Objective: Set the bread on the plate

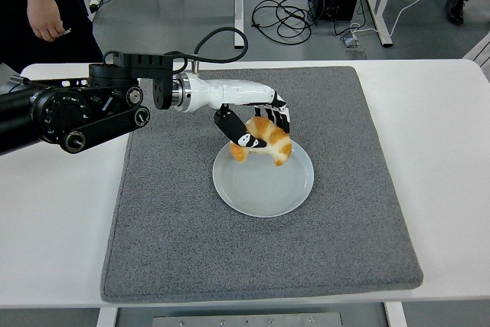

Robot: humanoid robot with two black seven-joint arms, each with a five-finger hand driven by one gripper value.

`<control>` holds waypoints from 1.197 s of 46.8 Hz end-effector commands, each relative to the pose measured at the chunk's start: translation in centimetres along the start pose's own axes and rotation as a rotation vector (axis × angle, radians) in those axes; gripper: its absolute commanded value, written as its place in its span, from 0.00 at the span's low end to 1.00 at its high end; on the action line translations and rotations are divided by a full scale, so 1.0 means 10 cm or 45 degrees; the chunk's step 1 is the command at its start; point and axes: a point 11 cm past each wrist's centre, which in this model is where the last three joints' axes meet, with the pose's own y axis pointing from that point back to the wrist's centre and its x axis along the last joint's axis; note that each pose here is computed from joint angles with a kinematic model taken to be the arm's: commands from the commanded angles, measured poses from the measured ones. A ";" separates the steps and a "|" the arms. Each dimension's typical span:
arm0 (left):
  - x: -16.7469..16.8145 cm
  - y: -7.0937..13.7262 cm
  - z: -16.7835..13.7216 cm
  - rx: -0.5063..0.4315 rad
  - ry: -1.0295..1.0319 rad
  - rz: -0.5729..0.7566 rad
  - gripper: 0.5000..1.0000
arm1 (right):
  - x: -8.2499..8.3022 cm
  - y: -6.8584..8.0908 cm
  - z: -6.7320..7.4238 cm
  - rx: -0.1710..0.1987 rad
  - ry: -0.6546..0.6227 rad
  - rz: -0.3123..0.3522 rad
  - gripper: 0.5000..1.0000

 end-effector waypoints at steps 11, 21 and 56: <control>-0.27 -0.19 -0.12 0.033 0.046 -0.009 0.00 | 0.00 0.00 0.00 0.000 -0.002 0.000 1.00; -0.43 -0.30 -0.18 0.051 0.082 -0.019 0.00 | 0.00 0.00 0.00 0.000 -0.002 0.000 1.00; -0.57 -0.29 -0.27 0.075 0.222 0.034 0.49 | 0.00 0.00 -0.02 0.004 -0.002 -0.001 1.00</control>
